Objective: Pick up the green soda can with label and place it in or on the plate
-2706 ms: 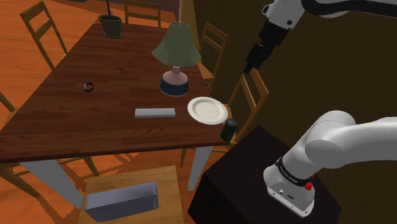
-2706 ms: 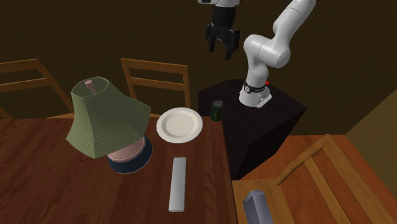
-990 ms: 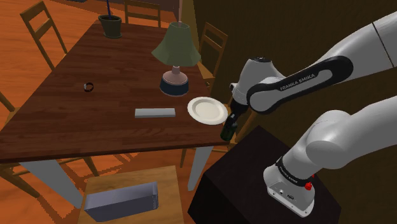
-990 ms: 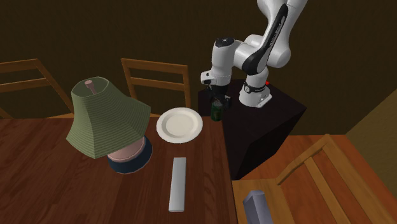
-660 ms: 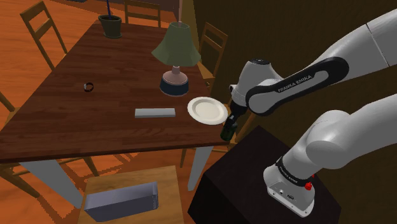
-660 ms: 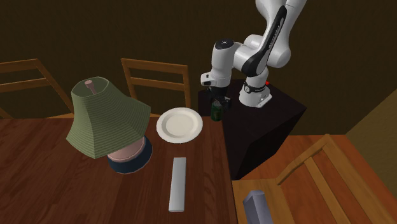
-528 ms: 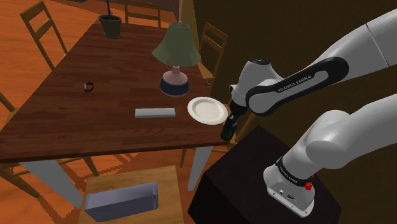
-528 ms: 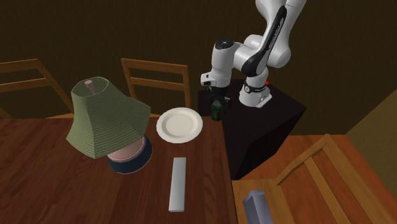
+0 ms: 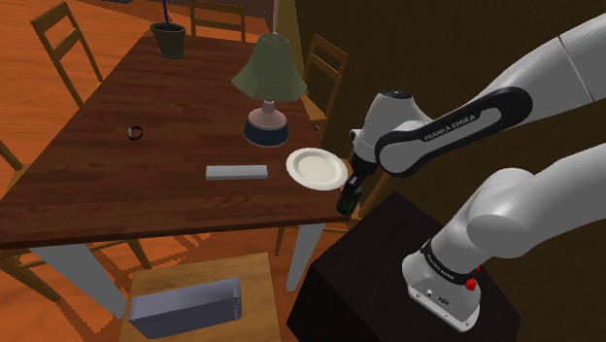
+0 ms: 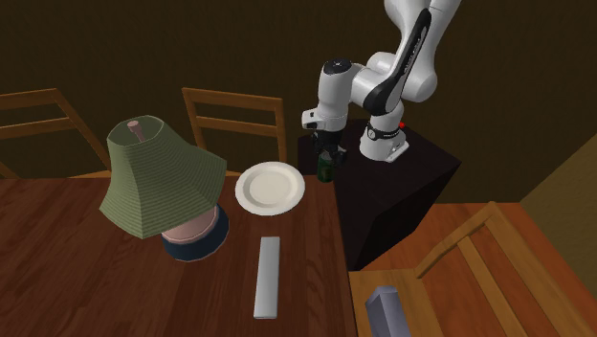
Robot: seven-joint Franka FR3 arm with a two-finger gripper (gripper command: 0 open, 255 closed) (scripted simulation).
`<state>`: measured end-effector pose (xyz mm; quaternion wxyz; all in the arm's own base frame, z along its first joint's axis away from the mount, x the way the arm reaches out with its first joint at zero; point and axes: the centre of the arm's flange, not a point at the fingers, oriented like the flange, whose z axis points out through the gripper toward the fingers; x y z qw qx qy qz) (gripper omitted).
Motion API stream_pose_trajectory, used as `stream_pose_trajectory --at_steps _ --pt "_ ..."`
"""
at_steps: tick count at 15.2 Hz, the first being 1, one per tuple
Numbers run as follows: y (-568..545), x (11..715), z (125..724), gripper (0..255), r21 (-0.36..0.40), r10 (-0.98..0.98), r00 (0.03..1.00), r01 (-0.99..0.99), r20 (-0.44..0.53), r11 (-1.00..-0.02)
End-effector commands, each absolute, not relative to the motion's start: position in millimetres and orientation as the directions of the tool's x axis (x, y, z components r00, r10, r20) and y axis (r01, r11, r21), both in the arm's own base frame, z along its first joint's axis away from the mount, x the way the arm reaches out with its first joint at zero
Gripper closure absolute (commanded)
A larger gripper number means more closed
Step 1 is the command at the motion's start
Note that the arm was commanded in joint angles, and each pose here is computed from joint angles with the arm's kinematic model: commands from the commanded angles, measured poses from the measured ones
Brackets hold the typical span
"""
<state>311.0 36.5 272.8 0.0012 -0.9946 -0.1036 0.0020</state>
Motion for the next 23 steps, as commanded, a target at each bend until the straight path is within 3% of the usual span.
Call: stream_pose_trajectory --at_steps 1,20,23 --pt "37 311 273 255 -0.003 0.206 0.979 0.206 -0.004 -0.979" --pt "37 311 360 255 -0.003 0.206 0.979 0.206 -0.004 -0.979" --pt "24 348 365 255 -0.003 0.206 0.979 0.206 -0.004 -0.979"
